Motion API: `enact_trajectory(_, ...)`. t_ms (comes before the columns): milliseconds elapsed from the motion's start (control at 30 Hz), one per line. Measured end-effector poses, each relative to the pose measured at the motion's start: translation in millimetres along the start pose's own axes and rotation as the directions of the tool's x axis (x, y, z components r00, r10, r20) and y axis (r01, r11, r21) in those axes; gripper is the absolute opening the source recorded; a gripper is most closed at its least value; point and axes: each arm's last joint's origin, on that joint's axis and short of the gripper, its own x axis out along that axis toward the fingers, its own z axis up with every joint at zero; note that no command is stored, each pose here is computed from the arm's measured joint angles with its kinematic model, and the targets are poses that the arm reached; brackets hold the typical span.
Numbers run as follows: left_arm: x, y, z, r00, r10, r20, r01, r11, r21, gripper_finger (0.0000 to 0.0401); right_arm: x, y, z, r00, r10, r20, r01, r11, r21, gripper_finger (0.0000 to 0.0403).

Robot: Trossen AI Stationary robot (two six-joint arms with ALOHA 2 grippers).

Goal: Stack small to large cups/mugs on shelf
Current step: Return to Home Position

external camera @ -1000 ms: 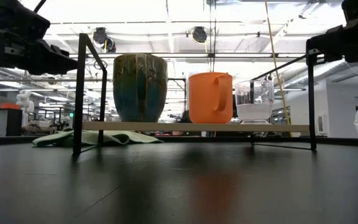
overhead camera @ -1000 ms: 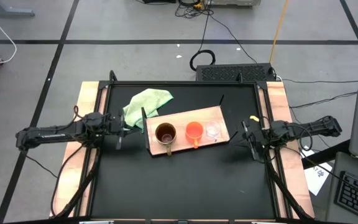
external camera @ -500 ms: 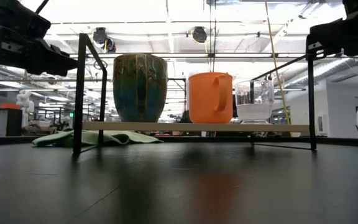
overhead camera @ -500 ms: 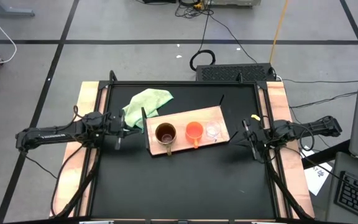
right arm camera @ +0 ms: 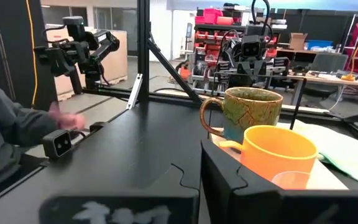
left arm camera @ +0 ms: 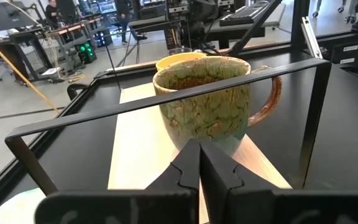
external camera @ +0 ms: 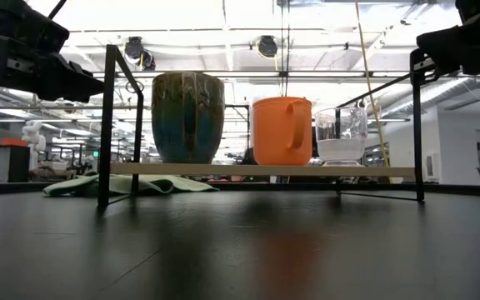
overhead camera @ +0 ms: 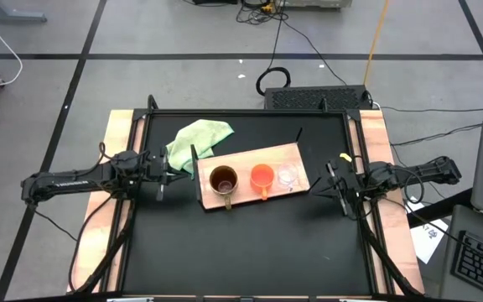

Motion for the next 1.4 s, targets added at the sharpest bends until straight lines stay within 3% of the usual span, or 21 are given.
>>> enact_trajectory(233,0.0,0.0,-0.1,1.0,0.0,0.0,0.0,1.0,0.0,0.0027,0.0,0.0,-0.1,1.0,0.001,-0.001,-0.001,1.0,-0.013,0.0)
enact_trajectory(700,0.0,0.0,-0.1,1.0,0.001,0.0,-0.001,1.0,0.001,0.0003,0.0,0.0,-0.1,1.0,0.001,-0.001,-0.001,1.0,-0.016,0.0)
enact_trajectory(1000,0.0,0.0,-0.1,1.0,0.001,0.0,-0.001,1.0,0.001,0.003,0.0,0.0,-0.1,1.0,0.001,-0.001,-0.001,1.0,-0.015,0.0)
enact_trajectory(1400,0.0,0.0,-0.1,1.0,0.001,0.0,-0.001,1.0,0.001,0.0031,0.0,0.0,-0.1,1.0,0.001,-0.001,-0.001,1.0,-0.015,0.0)
